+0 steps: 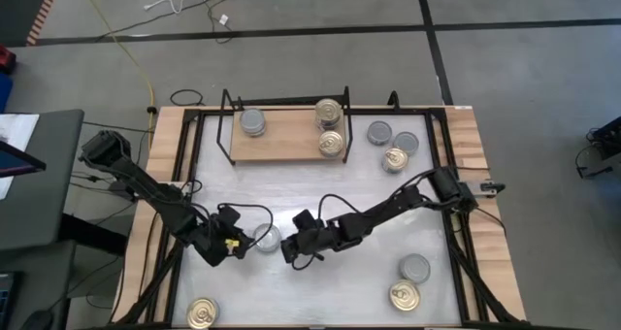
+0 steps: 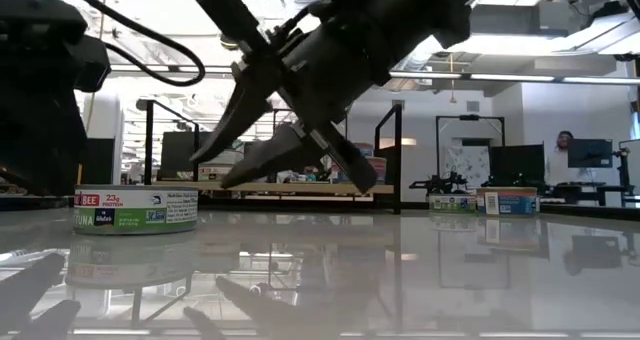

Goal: Stack canned seafood by type on shelf
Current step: Put the green tuna can on the shelf

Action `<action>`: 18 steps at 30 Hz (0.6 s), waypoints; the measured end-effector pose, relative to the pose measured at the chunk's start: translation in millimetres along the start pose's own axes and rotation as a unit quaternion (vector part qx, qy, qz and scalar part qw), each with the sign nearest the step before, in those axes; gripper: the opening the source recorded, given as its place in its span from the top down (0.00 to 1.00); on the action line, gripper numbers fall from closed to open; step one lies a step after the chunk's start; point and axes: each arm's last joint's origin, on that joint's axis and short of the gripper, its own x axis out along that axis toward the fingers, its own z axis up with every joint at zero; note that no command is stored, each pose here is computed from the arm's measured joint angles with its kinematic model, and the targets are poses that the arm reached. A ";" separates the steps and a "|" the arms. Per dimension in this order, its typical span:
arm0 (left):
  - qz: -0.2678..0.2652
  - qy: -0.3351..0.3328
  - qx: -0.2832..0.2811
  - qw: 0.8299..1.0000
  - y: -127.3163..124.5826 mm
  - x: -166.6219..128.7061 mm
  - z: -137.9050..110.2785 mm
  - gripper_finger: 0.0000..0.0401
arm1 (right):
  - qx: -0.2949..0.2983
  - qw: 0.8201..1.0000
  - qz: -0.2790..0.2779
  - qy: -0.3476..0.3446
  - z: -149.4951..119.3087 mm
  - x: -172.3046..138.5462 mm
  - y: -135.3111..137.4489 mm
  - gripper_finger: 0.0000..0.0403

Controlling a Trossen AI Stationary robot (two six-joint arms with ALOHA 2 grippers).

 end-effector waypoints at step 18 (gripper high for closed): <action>-0.002 -0.007 -0.031 0.999 0.9 5.5 7.1 0.36 | 0.045 0.999 0.011 -0.017 12.1 13.3 -7.8 0.67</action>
